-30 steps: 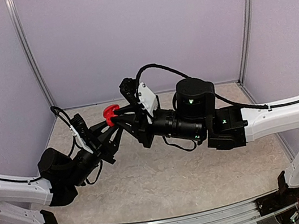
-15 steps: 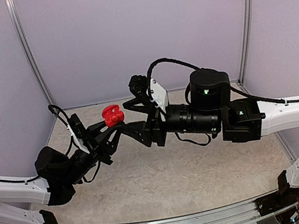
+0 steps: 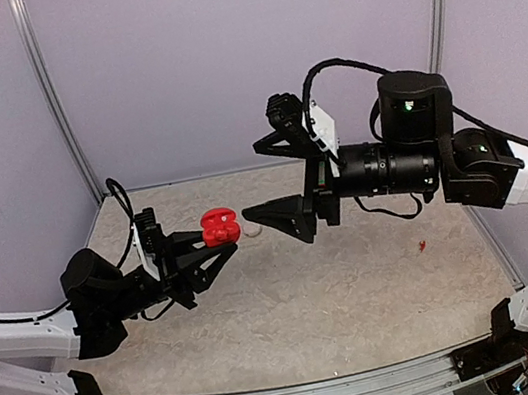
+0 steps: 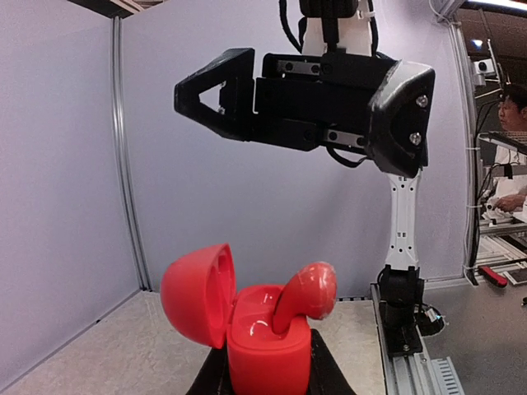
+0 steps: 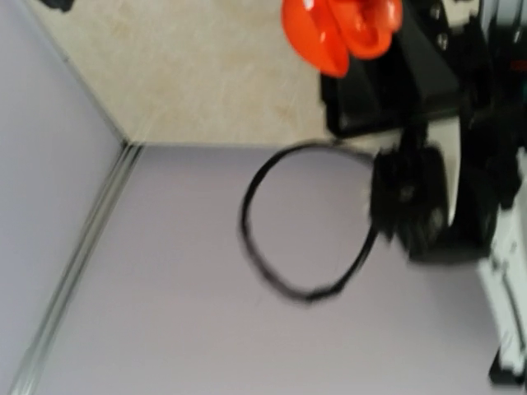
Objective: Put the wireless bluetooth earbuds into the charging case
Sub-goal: Adjust the left earbud in the left side groove of the charging case.
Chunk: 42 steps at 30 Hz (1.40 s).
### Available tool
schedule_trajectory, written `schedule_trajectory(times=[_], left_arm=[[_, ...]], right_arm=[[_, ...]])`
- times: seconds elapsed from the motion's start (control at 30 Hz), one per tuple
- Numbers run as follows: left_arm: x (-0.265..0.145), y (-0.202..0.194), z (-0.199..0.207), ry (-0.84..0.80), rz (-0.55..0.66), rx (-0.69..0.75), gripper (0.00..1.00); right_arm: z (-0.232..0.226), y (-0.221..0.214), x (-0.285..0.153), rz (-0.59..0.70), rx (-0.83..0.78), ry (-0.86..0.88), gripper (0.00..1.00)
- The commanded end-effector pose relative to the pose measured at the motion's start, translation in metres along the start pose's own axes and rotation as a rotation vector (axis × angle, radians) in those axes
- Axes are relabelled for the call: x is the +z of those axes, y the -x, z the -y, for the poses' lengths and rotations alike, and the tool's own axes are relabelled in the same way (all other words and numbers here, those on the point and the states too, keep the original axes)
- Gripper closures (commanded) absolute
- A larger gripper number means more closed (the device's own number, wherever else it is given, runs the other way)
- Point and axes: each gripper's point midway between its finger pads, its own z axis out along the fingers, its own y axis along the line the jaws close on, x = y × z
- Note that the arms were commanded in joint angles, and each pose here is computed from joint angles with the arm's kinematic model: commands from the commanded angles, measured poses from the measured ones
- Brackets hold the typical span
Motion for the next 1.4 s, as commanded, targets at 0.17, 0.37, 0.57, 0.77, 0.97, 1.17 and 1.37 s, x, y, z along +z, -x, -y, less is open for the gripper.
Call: schedule_trajectory(times=[0.17,0.37,0.57,0.77,0.97,1.17,1.37], left_arm=[[0.009,0.013,0.027,-0.188,0.009,-0.056,0.96],[0.012,0.009,0.032,-0.223,-0.005,-0.063,0.97],[0.014,0.008,0.033,-0.232,-0.007,-0.063,0.97],[0.014,0.005,0.033,-0.227,-0.017,-0.052,0.97],[0.015,0.004,0.034,-0.229,-0.022,-0.047,0.97],[0.016,0.002,0.036,-0.235,-0.027,-0.042,0.97],[0.018,-0.001,0.038,-0.240,-0.039,-0.030,0.97]], right_arm=[[-0.028,-0.044,0.014,-0.183,-0.049,0.163,0.01],[-0.033,-0.046,0.015,-0.184,-0.047,0.188,0.02],[-0.037,-0.047,0.018,-0.176,-0.036,0.207,0.03],[-0.036,-0.051,0.024,-0.186,-0.030,0.198,0.04],[-0.031,-0.047,0.027,-0.177,-0.016,0.174,0.04],[-0.034,-0.047,0.029,-0.171,-0.006,0.192,0.05],[-0.032,-0.047,0.029,-0.166,-0.001,0.193,0.04]])
